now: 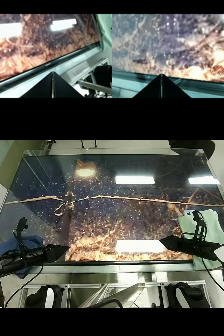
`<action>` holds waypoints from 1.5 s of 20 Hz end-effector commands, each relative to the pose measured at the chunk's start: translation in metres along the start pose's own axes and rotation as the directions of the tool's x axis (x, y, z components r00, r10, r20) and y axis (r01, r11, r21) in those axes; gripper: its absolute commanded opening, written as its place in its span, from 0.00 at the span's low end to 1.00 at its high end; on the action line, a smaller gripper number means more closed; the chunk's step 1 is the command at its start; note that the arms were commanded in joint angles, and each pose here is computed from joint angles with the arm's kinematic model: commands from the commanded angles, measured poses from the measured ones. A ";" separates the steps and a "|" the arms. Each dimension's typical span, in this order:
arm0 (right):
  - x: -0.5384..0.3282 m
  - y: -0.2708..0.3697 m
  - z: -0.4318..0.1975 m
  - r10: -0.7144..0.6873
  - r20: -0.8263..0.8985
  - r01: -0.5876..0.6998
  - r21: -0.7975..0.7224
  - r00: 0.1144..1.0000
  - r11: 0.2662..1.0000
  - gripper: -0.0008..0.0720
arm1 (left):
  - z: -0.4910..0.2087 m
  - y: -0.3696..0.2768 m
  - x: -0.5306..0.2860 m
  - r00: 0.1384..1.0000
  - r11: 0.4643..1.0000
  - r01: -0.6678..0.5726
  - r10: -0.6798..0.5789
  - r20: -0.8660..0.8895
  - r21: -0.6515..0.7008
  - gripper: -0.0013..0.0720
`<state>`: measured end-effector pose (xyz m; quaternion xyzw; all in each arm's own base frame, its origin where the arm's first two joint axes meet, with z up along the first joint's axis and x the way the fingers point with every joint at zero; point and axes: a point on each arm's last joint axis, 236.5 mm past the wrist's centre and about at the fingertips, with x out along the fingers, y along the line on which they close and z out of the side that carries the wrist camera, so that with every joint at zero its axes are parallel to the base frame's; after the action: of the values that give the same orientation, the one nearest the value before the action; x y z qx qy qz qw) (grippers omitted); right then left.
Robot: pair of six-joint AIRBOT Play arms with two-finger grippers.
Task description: Fold the shirts.
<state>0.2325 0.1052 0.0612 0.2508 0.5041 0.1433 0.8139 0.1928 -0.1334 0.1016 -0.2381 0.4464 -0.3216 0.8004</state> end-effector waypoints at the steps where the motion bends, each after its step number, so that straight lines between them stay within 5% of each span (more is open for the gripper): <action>1: 0.000 0.000 0.000 0.000 0.000 0.000 0.000 1.000 1.000 0.03 | 0.000 0.000 0.000 1.000 1.000 0.000 0.000 0.000 0.001 0.04; 4: 0.000 0.000 0.000 0.000 0.000 0.000 0.000 1.000 1.000 0.03 | 0.009 0.006 -0.002 0.999 0.998 -0.031 0.032 0.035 -0.051 0.04; 7: 0.000 0.000 0.000 0.000 0.000 0.000 0.000 1.000 1.000 0.03 | 0.044 0.055 -0.040 0.949 0.946 -0.281 0.299 0.098 -0.164 0.04; 8: 0.000 0.000 0.000 0.000 0.000 0.000 -0.001 1.000 1.000 0.03 | 0.054 0.074 -0.060 0.913 0.908 -0.373 0.396 0.102 -0.190 0.27; 9: 0.000 0.000 0.000 0.000 0.000 0.000 0.000 1.000 1.000 0.03 | 0.062 0.098 -0.083 0.860 0.846 -0.466 0.502 0.092 -0.259 0.92; 10: 0.000 0.000 0.000 0.000 0.000 0.000 0.000 1.000 1.000 0.03 | 0.066 0.121 -0.104 0.806 0.771 -0.530 0.588 0.073 -0.354 0.96; 15: 0.000 0.000 0.000 0.000 0.000 0.000 -0.001 1.000 1.000 0.03 | 0.041 0.222 -0.188 0.534 0.403 -0.801 0.815 -0.225 -0.443 0.96; 17: 0.000 0.000 0.000 0.000 0.000 0.000 -0.001 1.000 1.000 0.03 | 0.032 0.249 -0.201 0.480 0.329 -0.842 0.819 -0.315 -0.428 0.96; 23: 0.000 0.000 0.000 0.000 0.001 0.000 -0.001 1.000 1.000 0.03 | -0.021 0.326 -0.216 0.416 0.211 -0.891 0.733 -0.538 -0.402 0.96; 30: 0.000 0.000 0.001 0.001 0.003 -0.001 0.000 1.000 1.000 0.03 | -0.061 0.381 -0.184 0.502 0.268 -0.859 0.603 -0.620 -0.436 0.96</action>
<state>0.2331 0.1050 0.0615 0.2509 0.5028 0.1428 0.8148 0.1837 0.2545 -0.0528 -0.2089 0.7014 0.2754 0.6234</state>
